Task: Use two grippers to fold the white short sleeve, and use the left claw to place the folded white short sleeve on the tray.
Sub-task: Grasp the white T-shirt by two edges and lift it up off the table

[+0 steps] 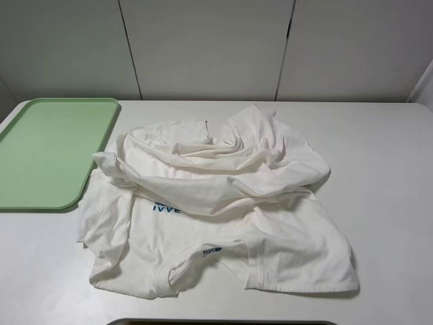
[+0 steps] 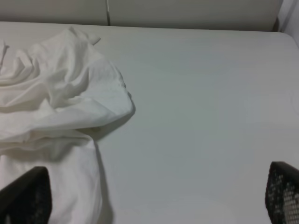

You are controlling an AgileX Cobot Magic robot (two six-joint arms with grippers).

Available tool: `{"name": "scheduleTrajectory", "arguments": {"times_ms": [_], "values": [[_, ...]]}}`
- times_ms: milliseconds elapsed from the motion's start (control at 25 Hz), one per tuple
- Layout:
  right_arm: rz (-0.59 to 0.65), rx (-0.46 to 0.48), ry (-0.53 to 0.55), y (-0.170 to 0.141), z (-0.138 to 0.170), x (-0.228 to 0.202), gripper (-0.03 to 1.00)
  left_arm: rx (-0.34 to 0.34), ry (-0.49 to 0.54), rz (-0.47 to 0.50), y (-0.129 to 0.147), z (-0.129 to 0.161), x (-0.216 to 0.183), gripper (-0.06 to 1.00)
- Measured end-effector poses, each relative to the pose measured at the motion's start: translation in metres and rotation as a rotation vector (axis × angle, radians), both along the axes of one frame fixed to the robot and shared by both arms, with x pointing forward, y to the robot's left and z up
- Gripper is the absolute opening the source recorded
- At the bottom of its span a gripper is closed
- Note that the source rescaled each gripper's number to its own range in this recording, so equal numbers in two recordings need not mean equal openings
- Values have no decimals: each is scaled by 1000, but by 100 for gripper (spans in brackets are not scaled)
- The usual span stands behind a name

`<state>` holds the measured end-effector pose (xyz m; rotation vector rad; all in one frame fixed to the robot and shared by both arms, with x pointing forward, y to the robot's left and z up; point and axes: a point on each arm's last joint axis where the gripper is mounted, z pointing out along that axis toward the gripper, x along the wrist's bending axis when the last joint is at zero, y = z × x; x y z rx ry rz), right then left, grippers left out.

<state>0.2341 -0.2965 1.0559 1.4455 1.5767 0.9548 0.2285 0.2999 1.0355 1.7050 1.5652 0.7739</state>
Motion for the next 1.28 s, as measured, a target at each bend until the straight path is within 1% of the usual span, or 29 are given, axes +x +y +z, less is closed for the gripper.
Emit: {"name": "scheduleTrajectory", "arguments": {"times_ms": [200, 320, 680, 920, 1000, 1040, 1120, 1160, 1240, 1280], "values": [[0, 0, 0, 0, 0, 0, 100, 64, -7, 26, 7, 0, 1, 100], [0, 0, 0, 0, 0, 0, 100, 84, -9, 28, 8, 0, 1, 100], [0, 1, 0, 0, 0, 0, 100, 87, -9, 18, 8, 0, 1, 100], [13, 4, 0, 0, 0, 0, 100, 94, -11, -17, 9, 0, 1, 100], [34, 1, 0, 0, 0, 0, 100, 89, -11, -25, 8, 0, 1, 100], [84, -26, -1, 0, 0, 0, 100, 89, -11, -25, 8, 0, 1, 100], [94, -30, 0, 0, 0, 0, 100, 21, -13, -75, 1, 6, 0, 100], [108, -38, 7, 1, 0, 1, 100, 1, -12, -103, -3, 13, 0, 99], [128, -43, 14, 2, 3, 2, 100, -8, -6, -122, -5, 17, 1, 99], [154, -59, 25, 3, 7, 5, 100, -14, 10, -147, -7, 22, 5, 99]]}}
